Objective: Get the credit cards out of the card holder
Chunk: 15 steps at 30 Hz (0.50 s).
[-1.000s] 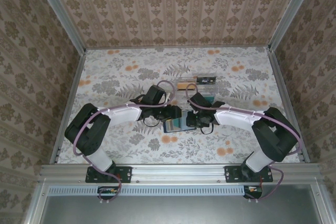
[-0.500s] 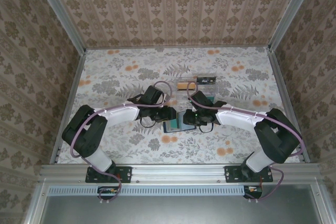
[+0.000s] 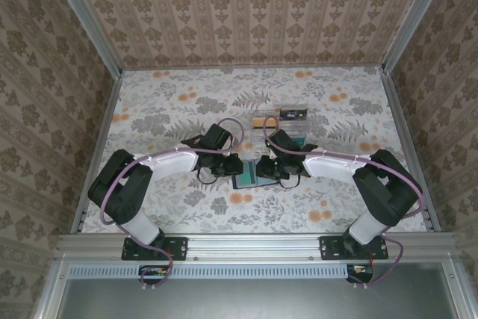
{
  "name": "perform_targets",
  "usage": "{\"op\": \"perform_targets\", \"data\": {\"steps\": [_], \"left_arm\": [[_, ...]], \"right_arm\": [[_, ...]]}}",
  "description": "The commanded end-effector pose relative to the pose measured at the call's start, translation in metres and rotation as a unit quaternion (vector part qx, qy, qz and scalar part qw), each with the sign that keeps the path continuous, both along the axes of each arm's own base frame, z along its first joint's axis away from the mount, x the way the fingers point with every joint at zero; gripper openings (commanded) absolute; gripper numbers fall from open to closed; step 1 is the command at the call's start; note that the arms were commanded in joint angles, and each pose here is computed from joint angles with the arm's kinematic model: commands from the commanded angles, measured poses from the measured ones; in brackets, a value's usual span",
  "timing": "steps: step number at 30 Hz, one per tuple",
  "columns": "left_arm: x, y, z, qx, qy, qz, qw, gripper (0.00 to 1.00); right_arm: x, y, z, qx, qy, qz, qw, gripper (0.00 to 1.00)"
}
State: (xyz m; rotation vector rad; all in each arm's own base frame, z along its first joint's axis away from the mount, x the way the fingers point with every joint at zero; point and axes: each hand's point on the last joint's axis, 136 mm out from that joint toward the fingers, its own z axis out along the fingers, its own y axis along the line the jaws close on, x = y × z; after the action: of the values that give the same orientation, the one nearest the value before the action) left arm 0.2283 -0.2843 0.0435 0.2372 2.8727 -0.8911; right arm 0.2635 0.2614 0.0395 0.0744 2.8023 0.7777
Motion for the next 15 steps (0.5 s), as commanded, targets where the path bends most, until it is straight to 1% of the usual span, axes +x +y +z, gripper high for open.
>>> {"op": "perform_targets", "data": {"steps": [1,7,15], "left_arm": [[-0.002,0.0,-0.008,0.012,0.008,-0.007,1.0,0.17],[-0.008,0.0,-0.021,0.023,0.022,-0.011,0.999,0.17],[-0.009,0.001,-0.026,0.028,0.026,-0.013,0.999,0.16]], "right_arm": [[0.003,0.006,-0.001,0.014,0.009,0.001,1.0,0.22],[0.003,0.009,-0.005,0.021,0.015,0.004,1.0,0.22],[0.004,0.011,-0.009,0.039,0.025,0.002,0.999,0.22]]}}
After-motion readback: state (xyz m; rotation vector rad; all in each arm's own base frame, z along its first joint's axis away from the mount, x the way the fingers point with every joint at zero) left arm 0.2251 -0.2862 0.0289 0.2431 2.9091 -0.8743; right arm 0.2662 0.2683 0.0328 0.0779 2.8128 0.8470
